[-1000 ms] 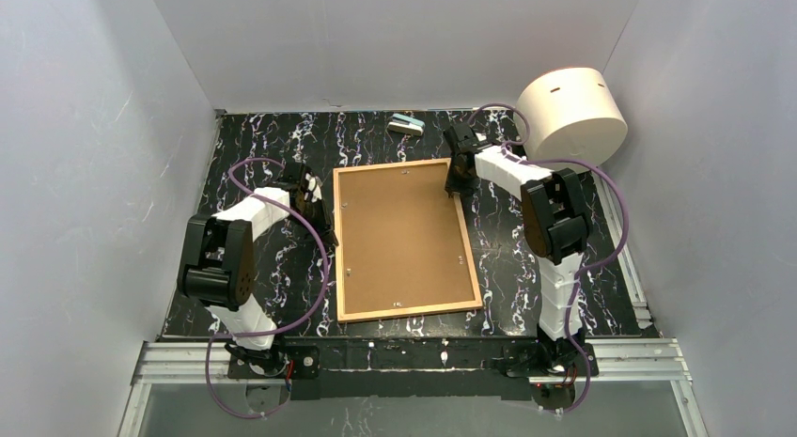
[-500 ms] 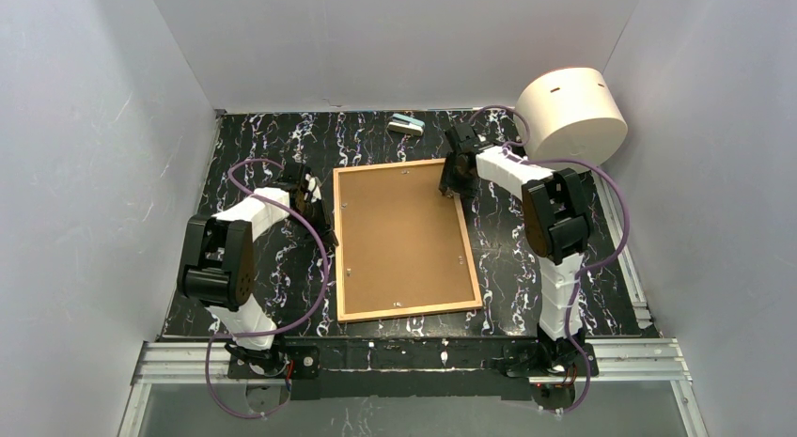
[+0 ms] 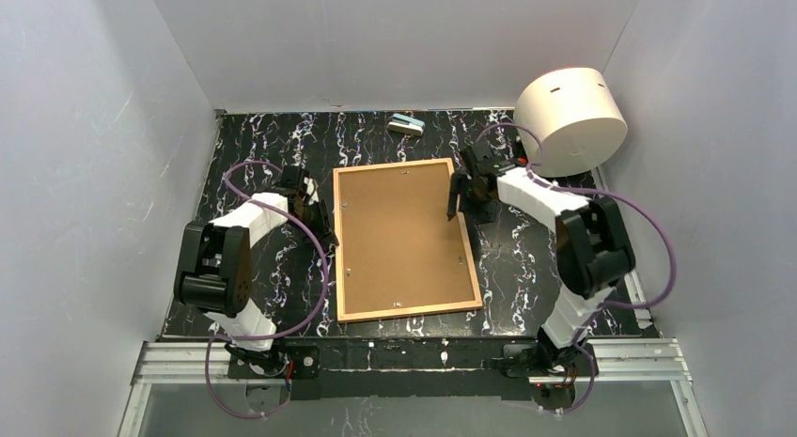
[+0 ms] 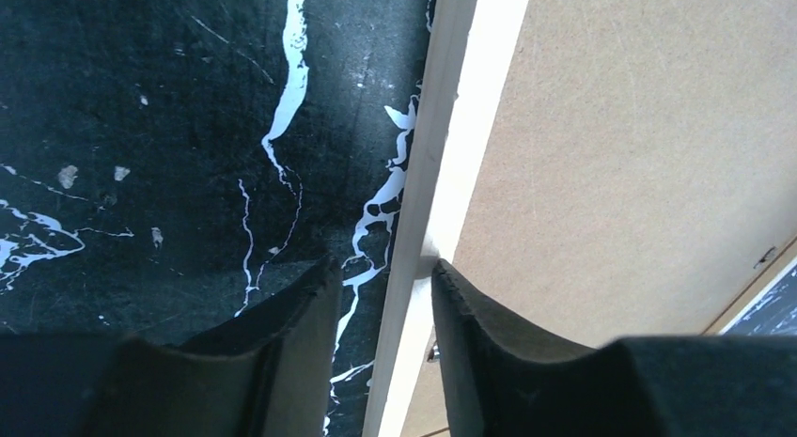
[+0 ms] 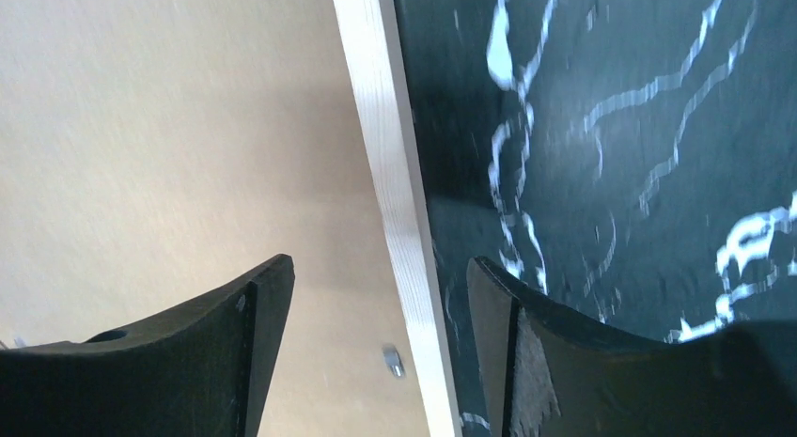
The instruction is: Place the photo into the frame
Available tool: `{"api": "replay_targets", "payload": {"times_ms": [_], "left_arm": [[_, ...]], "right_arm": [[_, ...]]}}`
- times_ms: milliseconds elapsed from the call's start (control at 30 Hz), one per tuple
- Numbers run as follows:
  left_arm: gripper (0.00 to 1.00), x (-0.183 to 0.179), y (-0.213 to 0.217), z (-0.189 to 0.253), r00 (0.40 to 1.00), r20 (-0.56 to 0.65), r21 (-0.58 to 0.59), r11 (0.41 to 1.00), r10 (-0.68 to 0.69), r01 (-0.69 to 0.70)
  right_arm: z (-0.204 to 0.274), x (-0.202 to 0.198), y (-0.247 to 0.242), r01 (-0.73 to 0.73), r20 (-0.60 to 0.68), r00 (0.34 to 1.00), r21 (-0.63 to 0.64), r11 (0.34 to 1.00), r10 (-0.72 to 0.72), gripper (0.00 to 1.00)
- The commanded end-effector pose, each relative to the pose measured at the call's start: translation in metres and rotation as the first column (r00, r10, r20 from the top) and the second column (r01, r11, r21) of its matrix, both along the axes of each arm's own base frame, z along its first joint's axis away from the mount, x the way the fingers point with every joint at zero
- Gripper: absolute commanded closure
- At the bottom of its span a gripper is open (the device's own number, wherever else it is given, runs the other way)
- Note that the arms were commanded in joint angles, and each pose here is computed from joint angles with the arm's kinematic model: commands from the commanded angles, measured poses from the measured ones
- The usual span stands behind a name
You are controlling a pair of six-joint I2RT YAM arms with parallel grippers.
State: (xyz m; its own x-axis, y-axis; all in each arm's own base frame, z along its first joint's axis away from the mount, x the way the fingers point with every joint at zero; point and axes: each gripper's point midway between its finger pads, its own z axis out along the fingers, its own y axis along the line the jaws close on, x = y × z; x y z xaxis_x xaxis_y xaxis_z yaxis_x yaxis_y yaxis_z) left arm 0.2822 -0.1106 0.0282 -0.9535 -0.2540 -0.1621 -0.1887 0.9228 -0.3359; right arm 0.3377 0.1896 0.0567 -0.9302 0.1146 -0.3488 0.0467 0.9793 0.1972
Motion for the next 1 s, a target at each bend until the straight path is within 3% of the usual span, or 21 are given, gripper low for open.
{"api": "replay_targets", "payload": {"times_ms": [0, 100, 300, 633, 967], "left_arm": [[0.58, -0.012, 0.011, -0.001, 1.0, -0.001, 0.055, 0.998, 0.014, -0.014], [0.54, -0.018, 0.011, 0.002, 1.0, 0.006, 0.046, 0.999, 0.022, -0.022], [0.56, -0.029, 0.009, 0.0, 1.0, -0.006, 0.029, 0.999, 0.017, -0.017], [0.61, -0.034, 0.007, -0.004, 1.0, -0.014, 0.013, 1.0, 0.02, -0.02], [0.63, -0.04, -0.001, -0.006, 0.999, -0.026, -0.039, 0.998, 0.042, -0.043]], "right_arm": [[0.017, -0.046, -0.003, -0.099, -0.019, 0.995, 0.039, 0.994, 0.1, 0.23], [0.011, -0.08, -0.005, -0.127, -0.079, 0.988, 0.051, 0.991, 0.131, 0.22], [-0.006, -0.116, -0.005, -0.171, -0.135, 0.976, 0.03, 0.985, 0.174, 0.26], [-0.022, -0.104, -0.011, -0.154, -0.115, 0.983, -0.109, 0.982, 0.142, 0.44], [-0.028, -0.098, -0.009, -0.081, -0.105, 0.992, -0.112, 0.99, 0.07, 0.41]]}}
